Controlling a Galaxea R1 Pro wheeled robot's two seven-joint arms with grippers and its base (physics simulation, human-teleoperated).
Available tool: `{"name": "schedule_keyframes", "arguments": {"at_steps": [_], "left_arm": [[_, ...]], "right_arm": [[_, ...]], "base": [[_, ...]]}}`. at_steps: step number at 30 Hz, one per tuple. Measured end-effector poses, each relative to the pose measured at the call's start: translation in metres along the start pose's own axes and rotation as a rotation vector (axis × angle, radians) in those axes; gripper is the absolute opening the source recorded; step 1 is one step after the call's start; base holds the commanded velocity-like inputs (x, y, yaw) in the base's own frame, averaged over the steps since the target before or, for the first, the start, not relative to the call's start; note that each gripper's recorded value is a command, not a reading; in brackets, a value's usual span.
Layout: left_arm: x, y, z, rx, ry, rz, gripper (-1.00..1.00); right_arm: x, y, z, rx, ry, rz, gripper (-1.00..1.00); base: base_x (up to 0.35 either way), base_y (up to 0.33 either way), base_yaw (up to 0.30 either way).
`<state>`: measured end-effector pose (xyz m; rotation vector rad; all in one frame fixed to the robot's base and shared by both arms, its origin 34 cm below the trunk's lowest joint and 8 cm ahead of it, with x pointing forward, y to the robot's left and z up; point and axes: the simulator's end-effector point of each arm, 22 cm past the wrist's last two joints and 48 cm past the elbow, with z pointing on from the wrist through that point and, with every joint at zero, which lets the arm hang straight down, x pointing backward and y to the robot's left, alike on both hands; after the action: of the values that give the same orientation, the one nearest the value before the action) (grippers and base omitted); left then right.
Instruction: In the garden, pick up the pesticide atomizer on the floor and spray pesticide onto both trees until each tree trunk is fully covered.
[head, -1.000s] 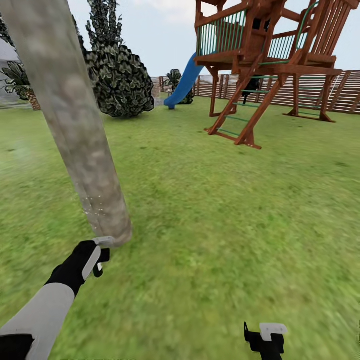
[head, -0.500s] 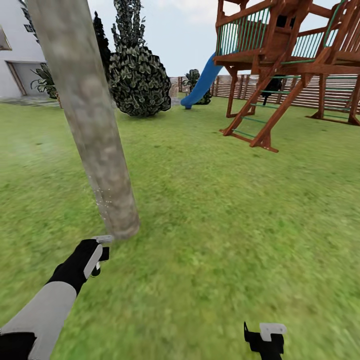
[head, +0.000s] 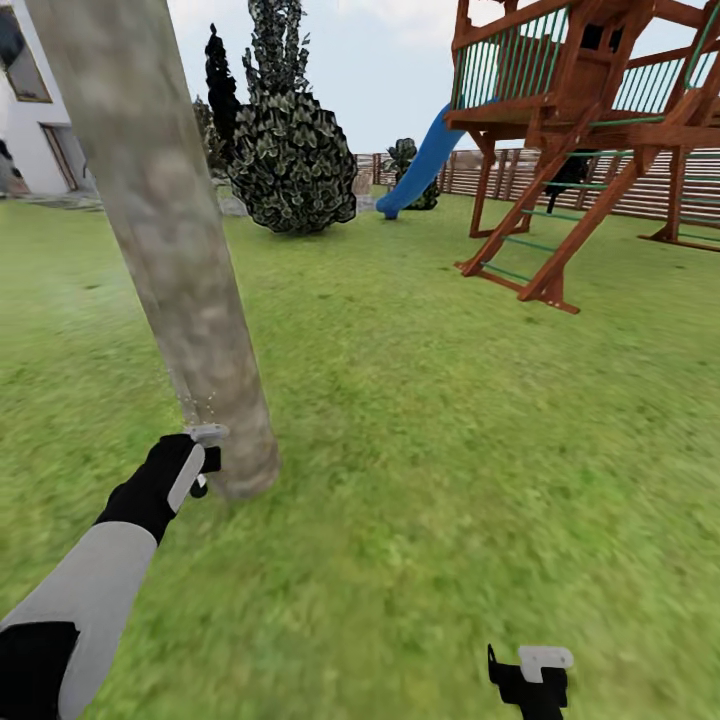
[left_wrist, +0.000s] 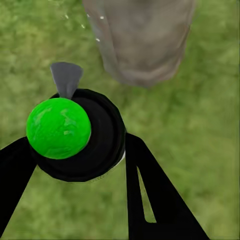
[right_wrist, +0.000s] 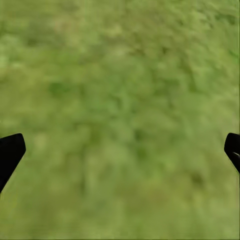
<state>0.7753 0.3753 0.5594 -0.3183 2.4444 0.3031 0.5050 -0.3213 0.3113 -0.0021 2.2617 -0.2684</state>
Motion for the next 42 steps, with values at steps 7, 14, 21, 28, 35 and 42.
{"name": "schedule_keyframes", "arguments": {"at_steps": [7, 14, 21, 28, 35, 42], "left_arm": [[-0.005, -0.002, -0.002, 0.004, -0.012, -0.001, -1.00], [-0.006, -0.002, -0.003, 0.003, -0.013, -0.001, -1.00], [0.001, 0.029, 0.003, -0.043, -0.001, -0.005, -1.00], [0.011, 0.014, 0.005, -0.007, 0.021, -0.048, -1.00], [0.017, 0.023, 0.008, -0.031, 0.032, -0.032, -1.00], [0.030, 0.058, 0.017, -0.070, 0.054, -0.047, -1.00]], "right_arm": [[0.000, 0.000, 0.000, -0.001, -0.002, -0.003, 1.00], [0.000, -0.001, 0.000, 0.001, 0.000, -0.001, 1.00], [0.000, 0.000, 0.000, 0.000, 0.000, -0.001, 1.00], [0.000, 0.000, 0.000, 0.001, 0.000, 0.000, 1.00], [0.000, 0.000, 0.000, 0.000, 0.000, -0.001, 1.00], [0.000, 0.000, 0.000, 0.000, 0.000, 0.000, 1.00]], "base": [[0.050, -0.259, 0.081], [0.000, -0.275, 0.000], [0.001, -0.275, 0.175], [0.112, -0.270, 0.160], [0.175, -0.252, 0.004], [0.172, -0.251, 0.232]]}}
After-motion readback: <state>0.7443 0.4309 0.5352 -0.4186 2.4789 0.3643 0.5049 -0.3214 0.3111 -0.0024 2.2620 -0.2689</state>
